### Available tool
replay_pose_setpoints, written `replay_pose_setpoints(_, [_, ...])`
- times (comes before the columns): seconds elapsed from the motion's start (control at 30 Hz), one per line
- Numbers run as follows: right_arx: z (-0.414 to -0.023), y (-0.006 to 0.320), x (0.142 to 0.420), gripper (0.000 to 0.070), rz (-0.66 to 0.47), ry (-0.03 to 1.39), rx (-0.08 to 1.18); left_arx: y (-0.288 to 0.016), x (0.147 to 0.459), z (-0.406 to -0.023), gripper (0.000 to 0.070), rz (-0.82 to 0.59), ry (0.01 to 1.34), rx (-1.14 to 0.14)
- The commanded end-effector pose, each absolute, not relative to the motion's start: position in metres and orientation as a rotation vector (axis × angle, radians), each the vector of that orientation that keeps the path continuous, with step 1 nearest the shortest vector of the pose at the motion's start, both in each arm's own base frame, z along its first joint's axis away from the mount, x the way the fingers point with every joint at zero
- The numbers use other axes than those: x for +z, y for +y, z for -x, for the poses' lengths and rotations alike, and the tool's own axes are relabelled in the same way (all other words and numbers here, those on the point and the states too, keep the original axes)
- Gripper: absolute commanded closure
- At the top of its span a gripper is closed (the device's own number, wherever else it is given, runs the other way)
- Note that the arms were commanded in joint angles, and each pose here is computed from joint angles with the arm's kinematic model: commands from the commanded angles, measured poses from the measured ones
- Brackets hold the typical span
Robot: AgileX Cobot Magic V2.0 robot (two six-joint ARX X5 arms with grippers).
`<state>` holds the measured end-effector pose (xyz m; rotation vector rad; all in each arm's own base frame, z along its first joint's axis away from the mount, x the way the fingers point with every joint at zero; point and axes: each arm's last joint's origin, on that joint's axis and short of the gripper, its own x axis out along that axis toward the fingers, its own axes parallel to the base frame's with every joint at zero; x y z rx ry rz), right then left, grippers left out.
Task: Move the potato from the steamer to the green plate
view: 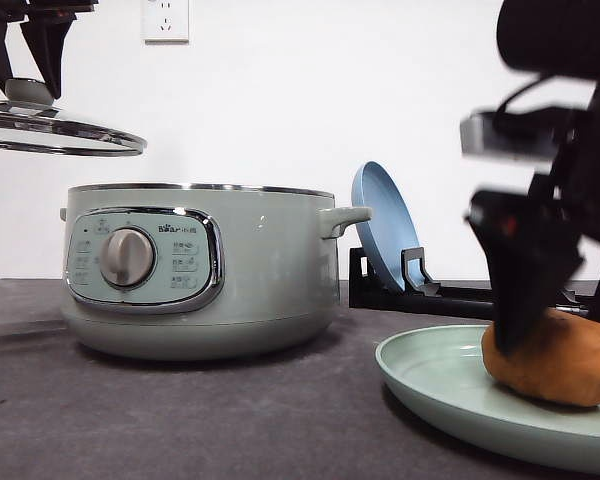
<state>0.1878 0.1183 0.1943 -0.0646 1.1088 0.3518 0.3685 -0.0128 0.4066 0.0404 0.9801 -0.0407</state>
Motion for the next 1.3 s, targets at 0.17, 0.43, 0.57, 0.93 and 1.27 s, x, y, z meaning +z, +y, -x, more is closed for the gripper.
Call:
replay_pose_setpoints(0.17, [-0.172,0.109,0.277,0.0029,0.018,0.942,0.372,-0.012,0.423,-0.365,0.07,-0.033,0.903,-0.036])
replay_pose_setpoints(0.43, [-0.116,0.072,0.372,0.0027,-0.046,0.72,0.388,-0.012,0.422,-0.365,0.07,-0.03,0.904,-0.034])
replay_pose_setpoints(0.57, [-0.088,0.053,0.402,0.0027,-0.094,0.581,0.368,-0.013,0.422,-0.365,0.07,-0.03,0.906,-0.036])
replay_pose_setpoints(0.93, [-0.034,0.015,0.414,0.0027,-0.186,0.422,0.312,-0.023,0.422,-0.364,0.07,-0.04,0.914,-0.062])
replay_pose_setpoints(1.27, [-0.031,0.013,0.413,0.0027,-0.184,0.426,0.311,-0.048,0.421,-0.361,0.07,-0.069,0.925,-0.124])
